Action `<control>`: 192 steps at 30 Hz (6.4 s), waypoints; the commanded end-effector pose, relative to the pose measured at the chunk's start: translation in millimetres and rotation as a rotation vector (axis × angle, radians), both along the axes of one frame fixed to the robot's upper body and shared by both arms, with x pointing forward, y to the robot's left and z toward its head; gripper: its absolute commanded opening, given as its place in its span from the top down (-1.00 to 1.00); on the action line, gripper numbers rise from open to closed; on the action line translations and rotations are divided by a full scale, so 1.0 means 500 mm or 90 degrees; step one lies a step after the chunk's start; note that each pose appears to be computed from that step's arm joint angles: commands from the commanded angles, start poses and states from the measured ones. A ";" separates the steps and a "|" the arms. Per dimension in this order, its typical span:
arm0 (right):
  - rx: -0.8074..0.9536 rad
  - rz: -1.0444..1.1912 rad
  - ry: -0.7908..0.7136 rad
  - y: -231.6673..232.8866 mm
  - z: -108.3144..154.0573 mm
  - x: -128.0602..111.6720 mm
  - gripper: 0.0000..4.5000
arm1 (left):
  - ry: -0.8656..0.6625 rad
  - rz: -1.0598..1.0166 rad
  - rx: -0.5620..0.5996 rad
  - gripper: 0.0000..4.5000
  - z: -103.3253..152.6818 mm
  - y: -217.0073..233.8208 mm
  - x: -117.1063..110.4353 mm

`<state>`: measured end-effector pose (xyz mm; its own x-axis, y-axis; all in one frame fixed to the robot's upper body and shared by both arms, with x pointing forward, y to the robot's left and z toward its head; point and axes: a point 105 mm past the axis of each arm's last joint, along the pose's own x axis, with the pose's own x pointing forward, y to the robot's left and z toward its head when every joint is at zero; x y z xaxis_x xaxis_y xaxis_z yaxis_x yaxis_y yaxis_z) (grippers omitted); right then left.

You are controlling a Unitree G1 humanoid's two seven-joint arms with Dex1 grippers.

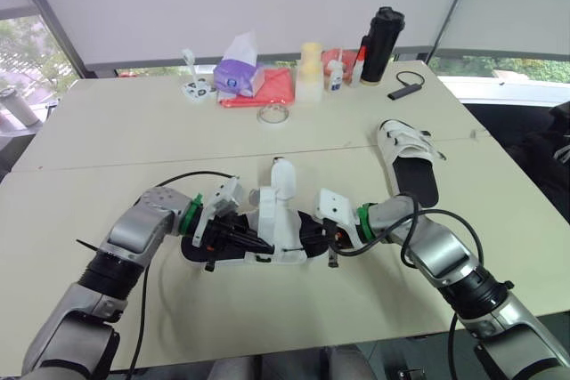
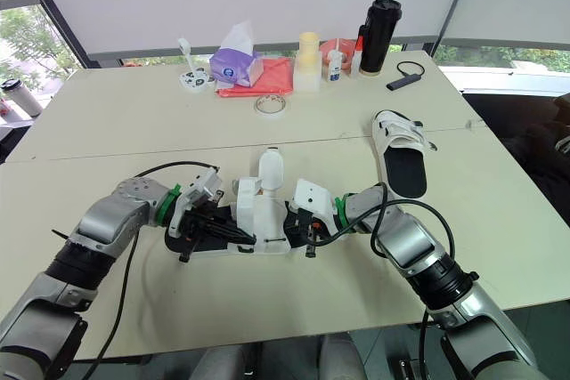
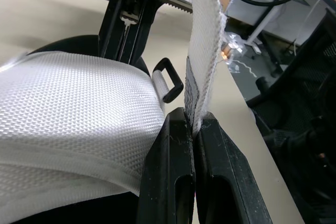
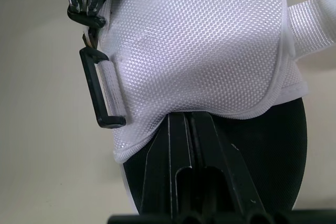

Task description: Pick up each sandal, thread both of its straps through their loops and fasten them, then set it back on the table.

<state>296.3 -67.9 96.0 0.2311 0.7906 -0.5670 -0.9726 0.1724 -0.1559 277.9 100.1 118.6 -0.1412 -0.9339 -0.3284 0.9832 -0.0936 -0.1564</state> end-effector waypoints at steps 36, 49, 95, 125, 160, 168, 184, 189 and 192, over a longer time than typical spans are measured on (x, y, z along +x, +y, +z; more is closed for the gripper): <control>-0.034 -0.023 0.018 -0.010 -0.033 0.004 1.00 | 0.116 0.136 0.008 -0.97 0.020 0.100 -0.136; -0.037 -0.023 0.015 -0.010 -0.033 0.003 1.00 | 0.092 0.251 -0.007 -0.97 -0.085 0.048 -0.099; -0.039 -0.030 0.003 -0.012 -0.033 0.012 1.00 | 0.135 0.083 -0.162 0.97 0.130 -0.008 -0.149; -0.042 -0.035 -0.004 -0.015 -0.032 0.014 1.00 | 0.219 0.446 -0.245 -0.98 0.064 -0.014 0.121; -0.052 -0.033 -0.008 -0.017 -0.036 0.014 1.00 | 0.357 0.568 -0.235 -0.74 0.011 0.039 0.147; -0.054 -0.037 -0.009 -0.020 -0.038 0.014 1.00 | 0.359 0.555 -0.253 0.98 0.027 0.029 0.156; -0.056 -0.037 -0.014 -0.021 -0.037 0.016 1.00 | 0.305 0.239 -0.366 0.98 0.182 -0.002 0.036; -0.057 -0.037 -0.015 -0.021 -0.037 0.017 1.00 | 0.298 0.267 -0.371 0.98 0.171 -0.011 0.054; -0.057 -0.036 -0.015 -0.021 -0.037 0.018 1.00 | 0.282 0.294 -0.376 0.98 0.157 -0.012 0.074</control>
